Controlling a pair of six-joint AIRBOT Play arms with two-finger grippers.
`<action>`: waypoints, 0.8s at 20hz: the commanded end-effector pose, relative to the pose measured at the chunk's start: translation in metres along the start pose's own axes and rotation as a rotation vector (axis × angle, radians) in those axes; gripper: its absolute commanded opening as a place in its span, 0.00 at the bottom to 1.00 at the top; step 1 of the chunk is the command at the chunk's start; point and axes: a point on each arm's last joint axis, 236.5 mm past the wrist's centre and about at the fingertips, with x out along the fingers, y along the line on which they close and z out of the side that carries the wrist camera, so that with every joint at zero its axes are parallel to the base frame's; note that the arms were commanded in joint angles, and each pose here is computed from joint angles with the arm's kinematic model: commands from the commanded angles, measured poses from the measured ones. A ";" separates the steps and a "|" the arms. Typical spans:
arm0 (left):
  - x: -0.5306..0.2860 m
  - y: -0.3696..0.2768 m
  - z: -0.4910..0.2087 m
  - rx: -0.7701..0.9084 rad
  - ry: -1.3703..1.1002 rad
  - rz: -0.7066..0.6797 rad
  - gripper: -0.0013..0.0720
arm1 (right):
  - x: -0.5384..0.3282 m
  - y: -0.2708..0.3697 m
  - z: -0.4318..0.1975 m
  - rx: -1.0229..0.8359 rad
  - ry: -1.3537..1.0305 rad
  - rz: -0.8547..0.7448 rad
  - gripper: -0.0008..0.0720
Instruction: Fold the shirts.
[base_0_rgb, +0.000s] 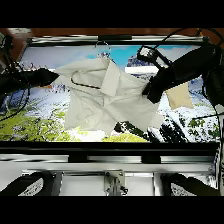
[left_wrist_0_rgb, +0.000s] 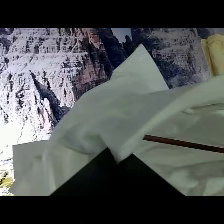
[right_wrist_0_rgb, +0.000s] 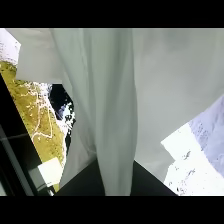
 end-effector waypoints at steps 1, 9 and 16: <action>0.004 -0.055 0.007 -0.009 -0.037 -0.146 0.08 | 0.001 0.005 0.011 0.007 -0.037 0.014 0.07; -0.013 -0.175 0.003 0.335 -0.049 -0.324 0.08 | -0.001 0.007 0.041 0.254 -0.123 -0.019 0.07; -0.012 -0.159 -0.018 0.406 0.070 -0.280 0.08 | -0.049 0.006 0.056 0.378 -0.274 -0.030 0.07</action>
